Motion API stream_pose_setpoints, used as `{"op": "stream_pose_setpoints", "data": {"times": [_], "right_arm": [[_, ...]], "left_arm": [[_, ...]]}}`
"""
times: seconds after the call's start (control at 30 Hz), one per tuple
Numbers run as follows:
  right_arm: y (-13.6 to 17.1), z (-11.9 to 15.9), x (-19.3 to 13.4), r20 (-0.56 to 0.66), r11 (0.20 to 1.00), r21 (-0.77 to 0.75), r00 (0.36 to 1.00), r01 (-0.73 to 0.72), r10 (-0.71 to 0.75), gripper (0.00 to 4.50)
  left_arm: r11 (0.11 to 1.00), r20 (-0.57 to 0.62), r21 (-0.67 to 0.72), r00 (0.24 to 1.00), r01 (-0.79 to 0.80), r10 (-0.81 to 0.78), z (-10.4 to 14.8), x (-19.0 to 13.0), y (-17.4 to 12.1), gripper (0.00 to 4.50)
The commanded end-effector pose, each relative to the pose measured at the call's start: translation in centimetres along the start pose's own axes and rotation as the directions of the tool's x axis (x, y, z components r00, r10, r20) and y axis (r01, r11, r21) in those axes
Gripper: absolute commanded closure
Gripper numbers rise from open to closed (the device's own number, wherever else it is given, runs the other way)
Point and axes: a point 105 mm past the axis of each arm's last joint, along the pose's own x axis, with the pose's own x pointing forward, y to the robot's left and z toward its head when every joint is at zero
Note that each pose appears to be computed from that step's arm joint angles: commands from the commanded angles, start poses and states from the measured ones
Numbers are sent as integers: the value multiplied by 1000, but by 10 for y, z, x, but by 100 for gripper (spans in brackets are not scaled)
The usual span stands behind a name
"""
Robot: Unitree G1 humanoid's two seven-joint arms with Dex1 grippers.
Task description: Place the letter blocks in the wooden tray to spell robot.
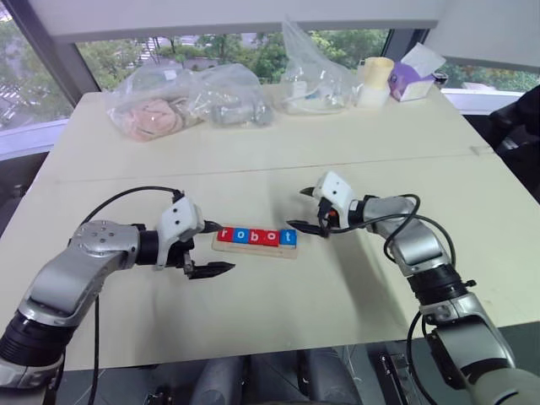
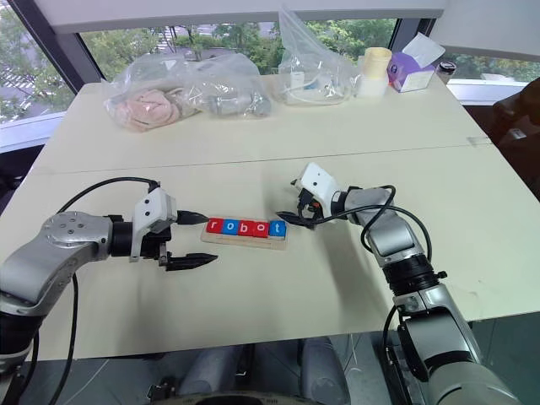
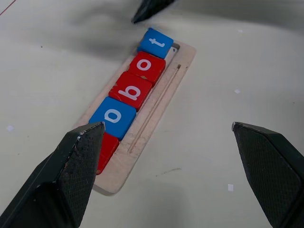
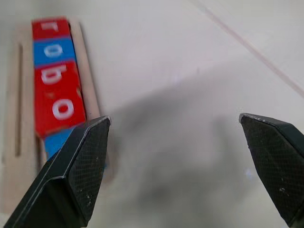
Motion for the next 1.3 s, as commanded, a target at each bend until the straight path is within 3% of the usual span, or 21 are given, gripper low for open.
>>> {"op": "stream_pose_setpoints", "data": {"times": [0.03, 0.23, 0.57, 0.73, 0.97, 1.17, 1.3], "right_arm": [[4, 8, 0, 35, 999, -24, 999, -22, 23, 7], [12, 9, -1, 46, 999, -10, 997, -54, 54, 7], [-18, 13, -3, 75, 995, 6, 993, 95, -95, 7], [-8, -4, 1, 17, 999, -13, 999, 48, -48, 7], [6, -6, 3, 37, 1000, 11, 999, -7, 6, 7], [7, -2, 3, 62, 1000, 28, 998, -3, 1, 7], [-6, -2, -2, 60, 997, 6, 995, 79, -79, 7]], "left_arm": [[1000, 22, 21, 1000, 4, -4, 9, 0, -2, 0], [1000, 23, 15, 1000, 2, -2, 12, 1, -5, 0], [1000, 28, 3, 1000, 0, 0, 15, 10, -4, 0], [1000, 25, 2, 1000, -6, 6, 11, 13, -3, 0], [1000, 22, 3, 1000, -12, 12, 3, 18, -11, 0], [1000, 22, 3, 1000, -14, 14, -1, 20, -15, 0], [1000, 28, -1, 999, -24, 24, 2, 16, -10, 0]]}}
